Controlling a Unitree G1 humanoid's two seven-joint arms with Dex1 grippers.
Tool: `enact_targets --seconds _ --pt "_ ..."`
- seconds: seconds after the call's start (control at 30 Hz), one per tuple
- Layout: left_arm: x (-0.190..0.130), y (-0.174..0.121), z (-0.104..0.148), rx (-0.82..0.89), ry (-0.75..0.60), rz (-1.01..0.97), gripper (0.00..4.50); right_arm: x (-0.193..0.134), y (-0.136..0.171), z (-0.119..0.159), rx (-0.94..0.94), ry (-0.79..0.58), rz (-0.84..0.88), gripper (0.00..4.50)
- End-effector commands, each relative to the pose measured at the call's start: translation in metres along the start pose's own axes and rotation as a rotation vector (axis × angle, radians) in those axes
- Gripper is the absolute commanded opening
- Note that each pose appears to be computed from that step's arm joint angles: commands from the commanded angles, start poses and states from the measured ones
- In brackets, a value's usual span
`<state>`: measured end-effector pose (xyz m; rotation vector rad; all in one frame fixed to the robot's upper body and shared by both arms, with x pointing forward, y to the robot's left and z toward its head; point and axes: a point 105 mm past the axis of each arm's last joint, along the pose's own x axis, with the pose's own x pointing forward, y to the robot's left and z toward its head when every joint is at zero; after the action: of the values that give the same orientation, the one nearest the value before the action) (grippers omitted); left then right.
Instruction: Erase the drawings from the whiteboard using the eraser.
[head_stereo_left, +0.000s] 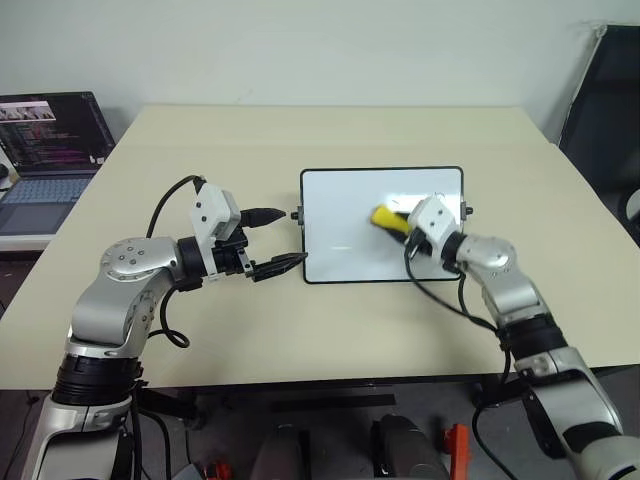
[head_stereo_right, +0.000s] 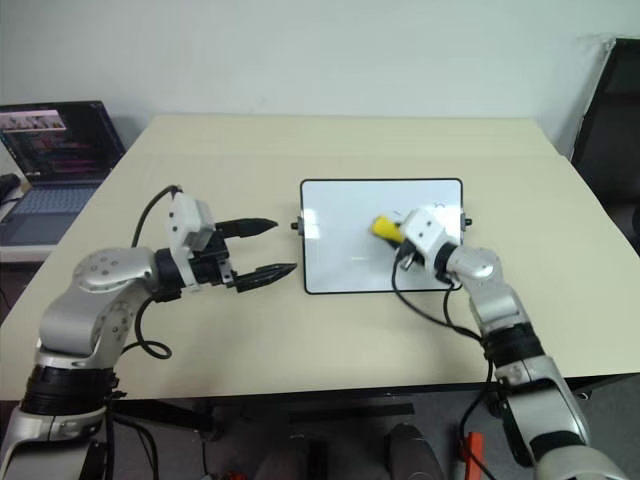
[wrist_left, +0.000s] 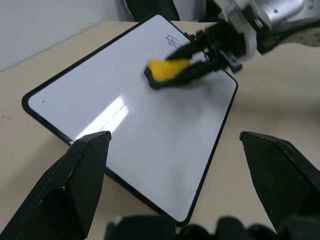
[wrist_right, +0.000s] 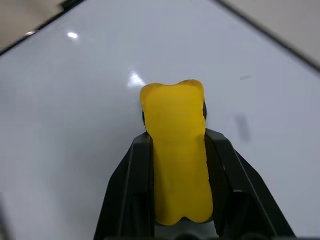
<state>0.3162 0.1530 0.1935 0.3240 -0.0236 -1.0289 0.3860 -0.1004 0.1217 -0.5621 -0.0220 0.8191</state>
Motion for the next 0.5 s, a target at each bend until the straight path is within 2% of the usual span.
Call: enact_targets --seconds 0.03,0.23,0.3,0.37,0.5 --pt "-0.001 -0.002 0.01 0.035 -0.024 0.0 4.5 -0.004 -0.006 -0.02 0.037 0.072 -0.058 0.99" --pt "0.002 0.0 0.011 0.038 -0.026 -0.006 4.5 -0.01 -0.066 0.0 0.006 0.03 -0.355 0.99" --pt "0.003 0.0 0.011 0.04 -0.028 -0.007 4.5 -0.013 -0.081 -0.003 0.007 0.055 -0.445 0.99" --pt "0.003 0.0 0.012 0.042 -0.03 -0.008 4.5 -0.015 -0.086 -0.009 0.015 0.084 -0.475 0.99" --pt "0.003 -0.001 0.011 0.041 -0.03 -0.009 4.5 -0.011 -0.072 -0.012 0.026 0.087 -0.421 0.99"
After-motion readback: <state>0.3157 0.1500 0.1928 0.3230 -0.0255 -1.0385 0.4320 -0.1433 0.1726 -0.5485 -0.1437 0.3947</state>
